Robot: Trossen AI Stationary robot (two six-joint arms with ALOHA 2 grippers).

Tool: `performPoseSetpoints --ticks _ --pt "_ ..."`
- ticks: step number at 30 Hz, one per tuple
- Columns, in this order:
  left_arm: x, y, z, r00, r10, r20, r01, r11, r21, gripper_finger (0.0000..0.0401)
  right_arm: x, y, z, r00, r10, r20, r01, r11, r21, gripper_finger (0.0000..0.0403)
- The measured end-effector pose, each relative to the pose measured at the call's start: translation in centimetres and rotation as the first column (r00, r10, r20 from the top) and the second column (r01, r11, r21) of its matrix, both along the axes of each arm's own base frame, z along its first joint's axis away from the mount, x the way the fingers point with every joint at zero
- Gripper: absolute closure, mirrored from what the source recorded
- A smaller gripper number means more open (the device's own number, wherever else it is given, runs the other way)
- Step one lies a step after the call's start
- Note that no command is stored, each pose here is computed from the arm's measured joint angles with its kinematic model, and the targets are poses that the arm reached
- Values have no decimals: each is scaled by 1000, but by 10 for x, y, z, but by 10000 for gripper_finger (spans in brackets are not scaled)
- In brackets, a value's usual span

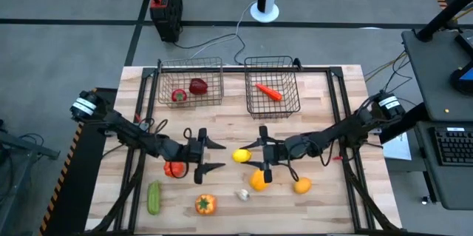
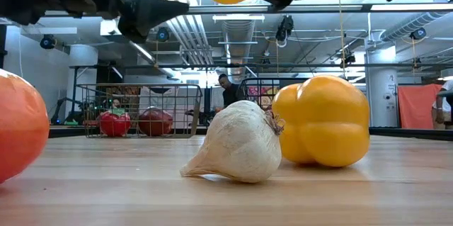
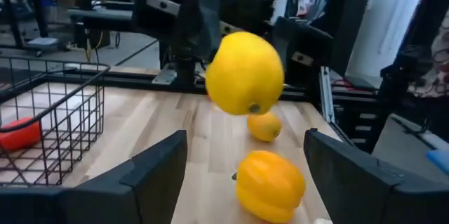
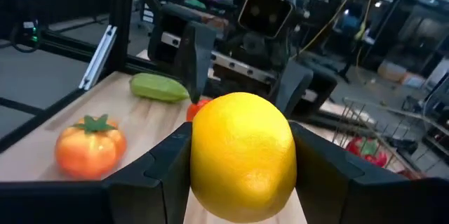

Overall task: Sort produce into baskets
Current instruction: Put the lemon into the gold wire basket

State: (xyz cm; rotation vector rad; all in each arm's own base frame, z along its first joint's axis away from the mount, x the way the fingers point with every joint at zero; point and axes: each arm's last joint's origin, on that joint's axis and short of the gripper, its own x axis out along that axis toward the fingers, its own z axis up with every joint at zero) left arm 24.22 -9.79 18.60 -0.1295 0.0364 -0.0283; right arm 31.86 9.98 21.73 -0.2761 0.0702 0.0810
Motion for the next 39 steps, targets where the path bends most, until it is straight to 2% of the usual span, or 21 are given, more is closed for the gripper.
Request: performPoseSetpoints --ticks 9,19,22,29,39 --pt "14 -2 6 999 26 27 -26 999 -24 131 12 4 -6 998 6 68 -2 998 -60 211" --pt "25 -6 5 1000 11 24 -11 1000 28 132 31 9 -10 998 8 67 1 992 -126 211" --pt "25 -6 6 1000 13 24 -14 999 33 147 33 10 -12 998 3 64 5 991 -132 211" --pt "24 -6 5 1000 4 17 -5 999 46 216 33 10 -15 999 5 51 2 991 -135 197" --pt "24 -5 4 1000 27 16 -27 998 50 221 33 9 -17 1000 -12 12 13 996 -93 149"
